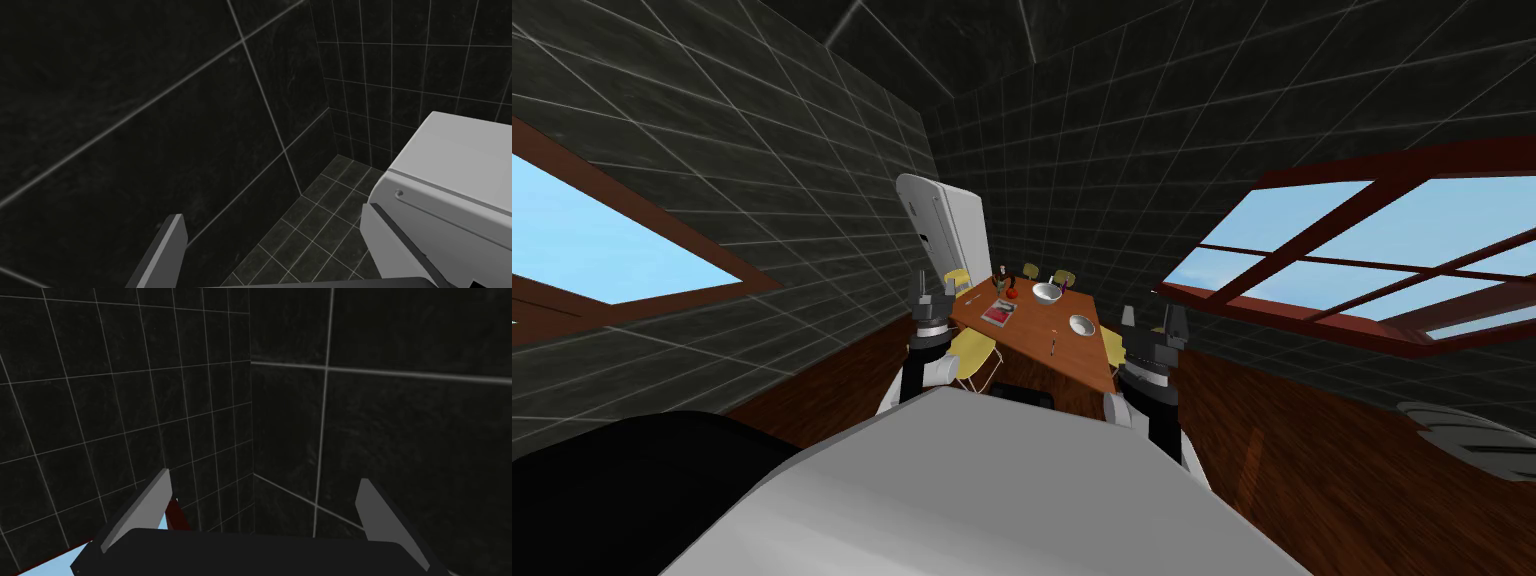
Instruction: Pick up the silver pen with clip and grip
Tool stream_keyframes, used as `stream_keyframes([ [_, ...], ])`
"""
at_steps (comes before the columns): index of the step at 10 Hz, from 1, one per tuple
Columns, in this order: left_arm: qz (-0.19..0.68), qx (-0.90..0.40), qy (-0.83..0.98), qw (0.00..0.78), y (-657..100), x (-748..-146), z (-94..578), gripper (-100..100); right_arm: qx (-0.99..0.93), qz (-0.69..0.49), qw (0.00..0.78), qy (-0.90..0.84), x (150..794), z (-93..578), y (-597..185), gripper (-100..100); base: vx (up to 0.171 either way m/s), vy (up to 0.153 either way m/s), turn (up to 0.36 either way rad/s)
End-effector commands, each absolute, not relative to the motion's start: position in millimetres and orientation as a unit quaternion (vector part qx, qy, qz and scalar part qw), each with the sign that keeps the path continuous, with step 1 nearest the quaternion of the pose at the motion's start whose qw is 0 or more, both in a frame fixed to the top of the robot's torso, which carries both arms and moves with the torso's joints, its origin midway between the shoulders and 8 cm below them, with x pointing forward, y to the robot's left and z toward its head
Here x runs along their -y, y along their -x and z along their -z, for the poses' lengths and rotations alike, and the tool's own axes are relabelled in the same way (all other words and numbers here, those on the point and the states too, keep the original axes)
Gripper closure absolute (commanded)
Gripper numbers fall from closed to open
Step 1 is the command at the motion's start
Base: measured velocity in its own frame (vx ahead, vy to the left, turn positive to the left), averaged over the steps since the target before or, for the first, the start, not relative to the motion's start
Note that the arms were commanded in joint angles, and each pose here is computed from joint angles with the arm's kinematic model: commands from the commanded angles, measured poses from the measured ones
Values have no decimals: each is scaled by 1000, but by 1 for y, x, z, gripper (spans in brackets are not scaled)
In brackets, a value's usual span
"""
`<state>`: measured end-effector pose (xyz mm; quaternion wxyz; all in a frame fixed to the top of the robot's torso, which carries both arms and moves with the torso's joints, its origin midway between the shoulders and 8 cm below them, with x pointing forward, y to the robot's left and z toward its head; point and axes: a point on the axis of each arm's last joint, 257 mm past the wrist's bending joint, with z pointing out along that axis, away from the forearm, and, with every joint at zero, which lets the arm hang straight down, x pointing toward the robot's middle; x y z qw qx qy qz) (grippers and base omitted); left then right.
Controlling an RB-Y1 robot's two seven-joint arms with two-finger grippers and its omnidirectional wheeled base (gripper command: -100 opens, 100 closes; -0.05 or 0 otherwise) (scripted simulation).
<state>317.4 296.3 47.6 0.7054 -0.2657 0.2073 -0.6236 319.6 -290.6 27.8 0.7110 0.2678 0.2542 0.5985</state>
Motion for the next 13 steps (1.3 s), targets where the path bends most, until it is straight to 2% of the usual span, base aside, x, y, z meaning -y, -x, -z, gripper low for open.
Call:
stream_keyframes([
  [1,624,-207,266,705,-317,-296,-48,0,-270,-603,706,-257,285,-26,-324,-100,-21,19,34],
  [10,624,-207,266,705,-317,-296,-48,0,-377,-619,657,-210,246,12,-387,-100,-38,64,97],
  [13,624,-207,266,705,-317,-296,-48,0,-414,-613,641,-205,238,32,-410,-100,-7,5,8],
])
